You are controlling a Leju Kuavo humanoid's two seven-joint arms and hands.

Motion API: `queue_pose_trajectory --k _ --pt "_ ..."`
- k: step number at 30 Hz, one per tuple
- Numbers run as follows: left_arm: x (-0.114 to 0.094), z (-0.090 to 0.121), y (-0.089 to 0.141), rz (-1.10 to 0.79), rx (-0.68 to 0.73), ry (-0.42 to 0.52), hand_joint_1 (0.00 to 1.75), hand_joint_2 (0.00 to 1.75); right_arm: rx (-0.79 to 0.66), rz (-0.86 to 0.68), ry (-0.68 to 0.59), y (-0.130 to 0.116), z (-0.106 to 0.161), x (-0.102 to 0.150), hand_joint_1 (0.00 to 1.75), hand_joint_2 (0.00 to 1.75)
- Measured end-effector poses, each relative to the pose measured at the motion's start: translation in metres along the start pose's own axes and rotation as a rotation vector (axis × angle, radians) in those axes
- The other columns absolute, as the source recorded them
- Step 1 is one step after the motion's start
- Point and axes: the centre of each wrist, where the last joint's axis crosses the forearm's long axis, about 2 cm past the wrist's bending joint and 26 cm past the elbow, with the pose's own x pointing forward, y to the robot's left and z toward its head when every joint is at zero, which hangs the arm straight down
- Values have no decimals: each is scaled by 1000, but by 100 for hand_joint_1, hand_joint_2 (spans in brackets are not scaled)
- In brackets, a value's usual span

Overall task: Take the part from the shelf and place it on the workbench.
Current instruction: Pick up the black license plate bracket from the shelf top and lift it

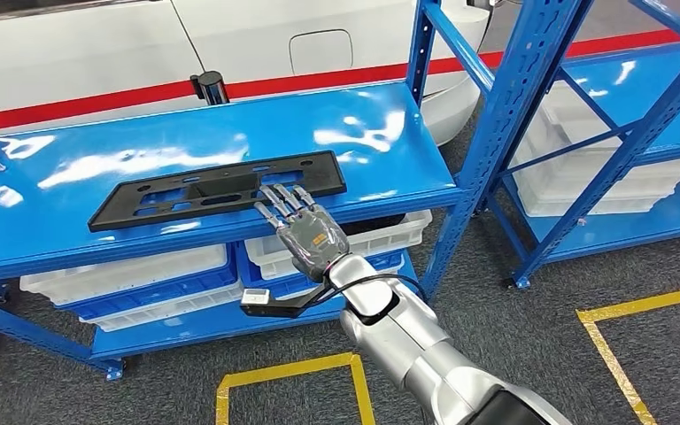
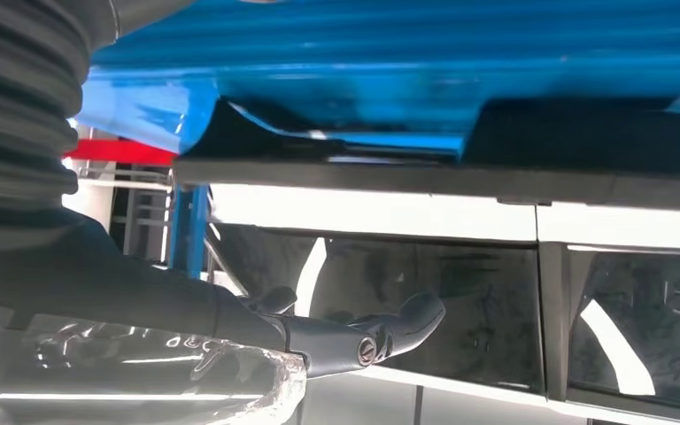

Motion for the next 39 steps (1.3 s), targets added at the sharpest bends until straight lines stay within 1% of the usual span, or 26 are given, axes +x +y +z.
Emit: queue_pose_trajectory --k 7,13,39 --pt "3 -1 -1 1 -2 -5 0 0 -1 11 7 -1 -1 -2 0 175" --pt "3 -1 -2 3 -4 -4 0 0 19 11 17 5 5 -5 0 175" --pt "5 -1 -3 0 -10 -4 0 0 9 19 32 0 0 -8 0 175"
